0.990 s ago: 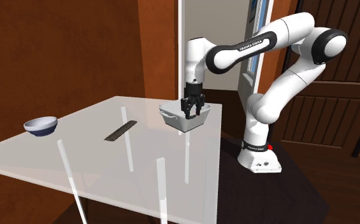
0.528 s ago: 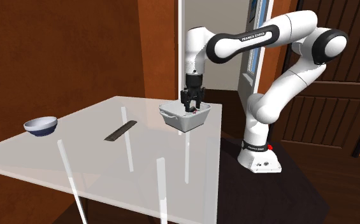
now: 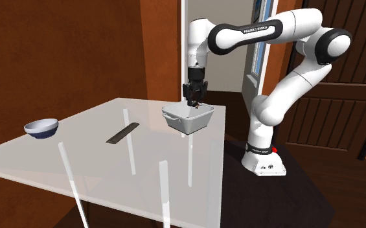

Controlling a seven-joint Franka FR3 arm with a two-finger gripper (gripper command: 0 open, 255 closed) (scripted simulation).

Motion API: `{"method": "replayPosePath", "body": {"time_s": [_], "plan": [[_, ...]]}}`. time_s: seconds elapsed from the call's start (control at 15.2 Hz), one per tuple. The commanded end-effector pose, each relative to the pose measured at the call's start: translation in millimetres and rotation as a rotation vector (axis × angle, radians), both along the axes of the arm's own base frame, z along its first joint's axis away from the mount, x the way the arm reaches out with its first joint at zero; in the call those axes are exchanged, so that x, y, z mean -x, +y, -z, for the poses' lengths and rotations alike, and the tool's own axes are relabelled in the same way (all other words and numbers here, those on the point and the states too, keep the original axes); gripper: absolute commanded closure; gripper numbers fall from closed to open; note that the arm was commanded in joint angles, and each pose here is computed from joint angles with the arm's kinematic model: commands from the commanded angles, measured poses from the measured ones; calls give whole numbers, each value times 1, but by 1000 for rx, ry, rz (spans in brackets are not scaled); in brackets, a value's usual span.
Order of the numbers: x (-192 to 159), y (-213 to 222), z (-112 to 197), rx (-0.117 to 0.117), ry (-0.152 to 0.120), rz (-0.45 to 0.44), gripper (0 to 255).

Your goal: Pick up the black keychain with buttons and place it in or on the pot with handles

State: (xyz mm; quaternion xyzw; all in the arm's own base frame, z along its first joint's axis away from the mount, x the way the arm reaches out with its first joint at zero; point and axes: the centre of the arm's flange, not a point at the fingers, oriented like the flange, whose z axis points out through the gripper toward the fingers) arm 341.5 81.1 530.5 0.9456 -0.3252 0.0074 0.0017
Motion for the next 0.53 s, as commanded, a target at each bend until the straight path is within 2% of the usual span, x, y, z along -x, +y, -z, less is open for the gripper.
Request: {"method": "replayPosePath", "body": {"time_s": [0.0,0.46], "plan": [[-7,-21,-2,0,0,0,255],[-43,-106,-10,0,0,0,255]]}}
